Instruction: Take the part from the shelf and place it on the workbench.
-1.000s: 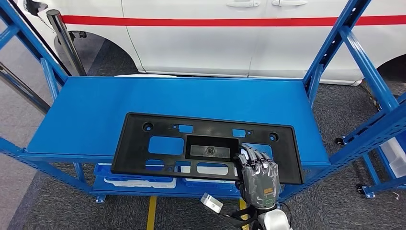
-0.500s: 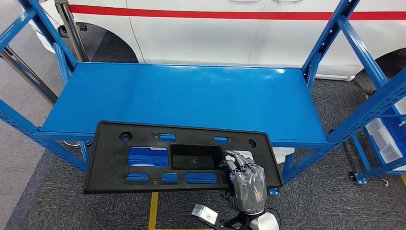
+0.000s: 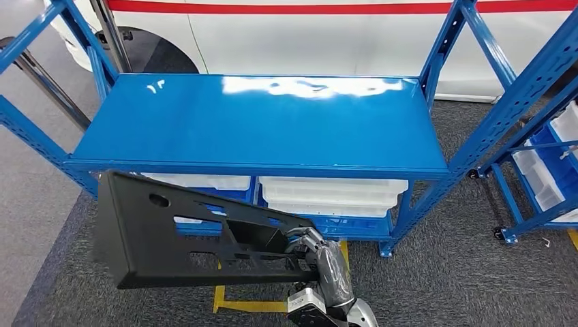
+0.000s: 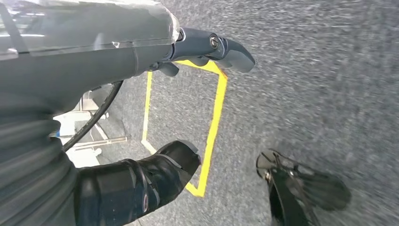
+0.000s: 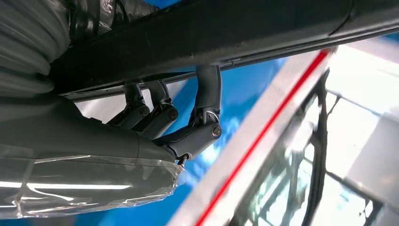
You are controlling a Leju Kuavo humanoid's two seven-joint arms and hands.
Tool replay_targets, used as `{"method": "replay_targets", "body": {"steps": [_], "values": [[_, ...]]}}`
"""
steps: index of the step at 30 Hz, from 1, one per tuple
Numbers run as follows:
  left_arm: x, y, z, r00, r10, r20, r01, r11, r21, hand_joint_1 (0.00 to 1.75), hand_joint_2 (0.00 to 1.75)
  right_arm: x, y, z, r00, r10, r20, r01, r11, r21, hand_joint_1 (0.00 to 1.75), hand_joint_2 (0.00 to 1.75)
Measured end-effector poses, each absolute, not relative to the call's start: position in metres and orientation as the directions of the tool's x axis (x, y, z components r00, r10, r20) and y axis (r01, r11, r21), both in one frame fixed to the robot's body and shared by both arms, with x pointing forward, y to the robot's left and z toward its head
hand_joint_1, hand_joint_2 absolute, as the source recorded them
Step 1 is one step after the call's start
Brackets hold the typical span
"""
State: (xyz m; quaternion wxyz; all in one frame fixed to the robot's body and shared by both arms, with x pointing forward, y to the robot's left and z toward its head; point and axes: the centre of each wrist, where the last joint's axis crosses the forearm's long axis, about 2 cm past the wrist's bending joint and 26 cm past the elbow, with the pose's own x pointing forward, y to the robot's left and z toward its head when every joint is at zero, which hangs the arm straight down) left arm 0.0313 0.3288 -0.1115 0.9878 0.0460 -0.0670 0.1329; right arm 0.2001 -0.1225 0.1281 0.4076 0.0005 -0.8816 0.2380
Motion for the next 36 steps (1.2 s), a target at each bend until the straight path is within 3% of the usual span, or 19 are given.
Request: {"method": "replay_targets", "body": {"steps": [3, 7, 10, 36], "values": [[0.033, 0.33, -0.111, 0.956, 0.253, 0.15, -0.266, 0.961, 0.074, 0.0, 1.75, 0.199, -0.119, 0.126, -0.603, -0.002, 0.797, -0.399, 0.867, -0.299, 1.75, 1.75], [0.034, 0.331, -0.111, 0.958, 0.243, 0.151, -0.256, 0.964, 0.076, 0.0, 1.75, 0.194, -0.113, 0.122, -0.441, -0.283, 0.852, -0.664, 0.741, -0.097, 1.75, 1.75], [0.036, 0.331, -0.111, 0.96, 0.237, 0.149, -0.25, 0.965, 0.077, 0.0, 1.75, 0.19, -0.111, 0.119, -0.36, -0.392, 0.847, -0.749, 0.662, -0.012, 1.75, 1.75], [0.037, 0.335, -0.111, 0.963, 0.233, 0.138, -0.245, 0.967, 0.075, 0.0, 1.75, 0.185, -0.111, 0.116, -0.267, -0.517, 0.813, -0.836, 0.544, 0.071, 1.75, 1.75]]}}
